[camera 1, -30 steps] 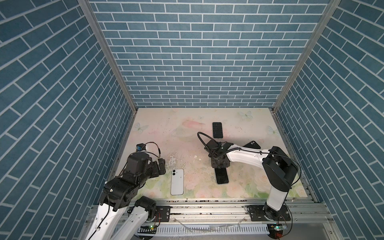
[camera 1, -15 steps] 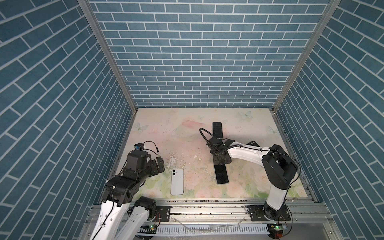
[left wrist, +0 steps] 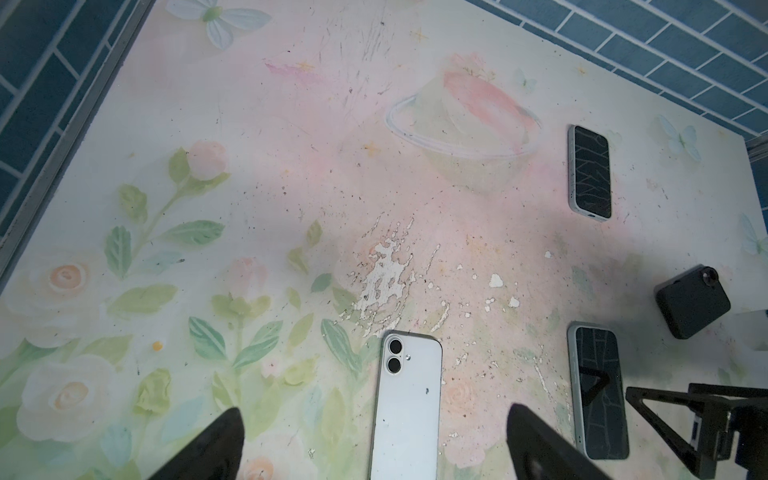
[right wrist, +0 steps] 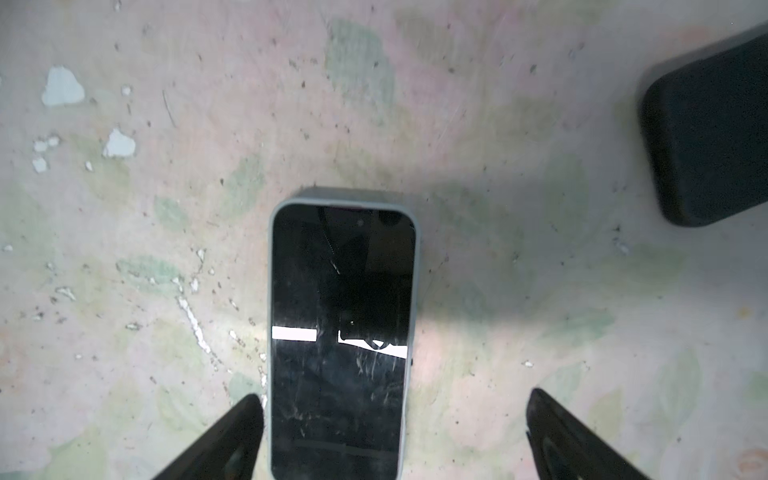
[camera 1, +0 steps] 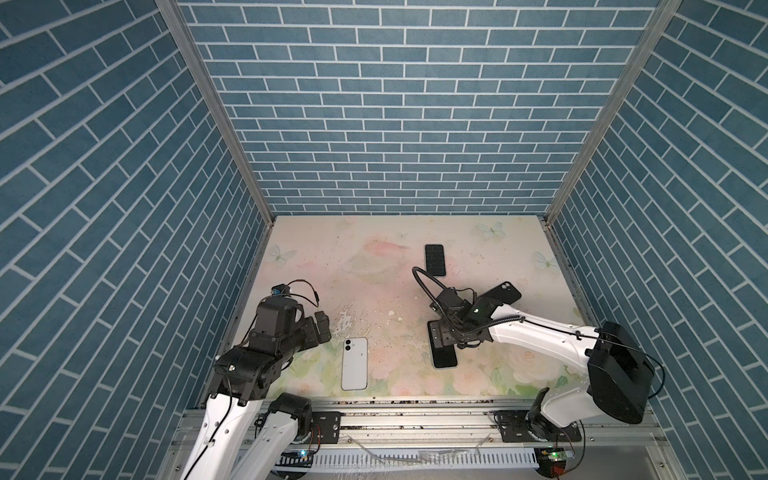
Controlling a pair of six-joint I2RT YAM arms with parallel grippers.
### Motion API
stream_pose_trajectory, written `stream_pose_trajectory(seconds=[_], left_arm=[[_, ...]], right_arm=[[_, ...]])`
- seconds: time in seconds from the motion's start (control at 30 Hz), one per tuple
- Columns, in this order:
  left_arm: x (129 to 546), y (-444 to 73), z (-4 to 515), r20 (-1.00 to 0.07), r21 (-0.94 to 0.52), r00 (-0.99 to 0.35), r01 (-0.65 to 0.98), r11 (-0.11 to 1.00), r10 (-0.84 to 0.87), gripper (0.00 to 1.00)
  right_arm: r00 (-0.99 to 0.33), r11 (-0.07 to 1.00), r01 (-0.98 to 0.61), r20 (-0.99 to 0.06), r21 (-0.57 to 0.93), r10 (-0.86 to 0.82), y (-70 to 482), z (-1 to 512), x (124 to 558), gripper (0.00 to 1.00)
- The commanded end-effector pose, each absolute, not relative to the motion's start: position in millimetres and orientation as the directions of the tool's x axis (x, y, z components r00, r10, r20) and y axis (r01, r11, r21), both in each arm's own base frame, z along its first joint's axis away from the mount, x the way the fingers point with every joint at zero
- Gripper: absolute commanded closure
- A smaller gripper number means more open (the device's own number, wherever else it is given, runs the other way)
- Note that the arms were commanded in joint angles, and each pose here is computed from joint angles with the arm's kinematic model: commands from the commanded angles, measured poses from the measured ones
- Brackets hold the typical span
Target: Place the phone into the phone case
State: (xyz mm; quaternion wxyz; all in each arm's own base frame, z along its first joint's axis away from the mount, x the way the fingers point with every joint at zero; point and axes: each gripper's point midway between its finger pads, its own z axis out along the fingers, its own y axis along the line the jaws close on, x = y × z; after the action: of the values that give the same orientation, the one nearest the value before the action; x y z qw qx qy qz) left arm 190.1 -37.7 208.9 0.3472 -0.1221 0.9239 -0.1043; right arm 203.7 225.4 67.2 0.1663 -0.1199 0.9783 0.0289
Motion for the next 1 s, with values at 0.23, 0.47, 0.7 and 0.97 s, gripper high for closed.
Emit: stream_pose_trajectory(seconds=[0.23,0.47,0.7,0.97], left_arm=[[190.6,-39.0,204.1,-0.607,-0.291,-0.734,-0.150,0.945,-0.303,0.00],[187.2,-36.1,205.3,-0.623,-0.295,-0.717,-0.155,0.943,-0.312,0.00],[186.9,-36.6,203.8,-0.617,-0.293,-0.723,-0.154,0.944,-0.310,0.00],[188.8,-39.1,202.5,-0.609,-0.297,-0.732,-0.147,0.944,-0.306,0.01]], right_arm=[[-0.962,0.980,-0.171,-0.234,0.100,-0.144,241.3,38.5,179.2,0.04],[-0.984,0.995,-0.093,-0.160,0.048,-0.084,241.5,24.9,173.0,0.04],[-0.991,0.995,-0.099,-0.090,-0.030,-0.102,245.0,7.4,168.3,0.04],[-0.994,0.996,-0.063,-0.088,-0.058,-0.068,236.7,2.3,164.6,0.08]])
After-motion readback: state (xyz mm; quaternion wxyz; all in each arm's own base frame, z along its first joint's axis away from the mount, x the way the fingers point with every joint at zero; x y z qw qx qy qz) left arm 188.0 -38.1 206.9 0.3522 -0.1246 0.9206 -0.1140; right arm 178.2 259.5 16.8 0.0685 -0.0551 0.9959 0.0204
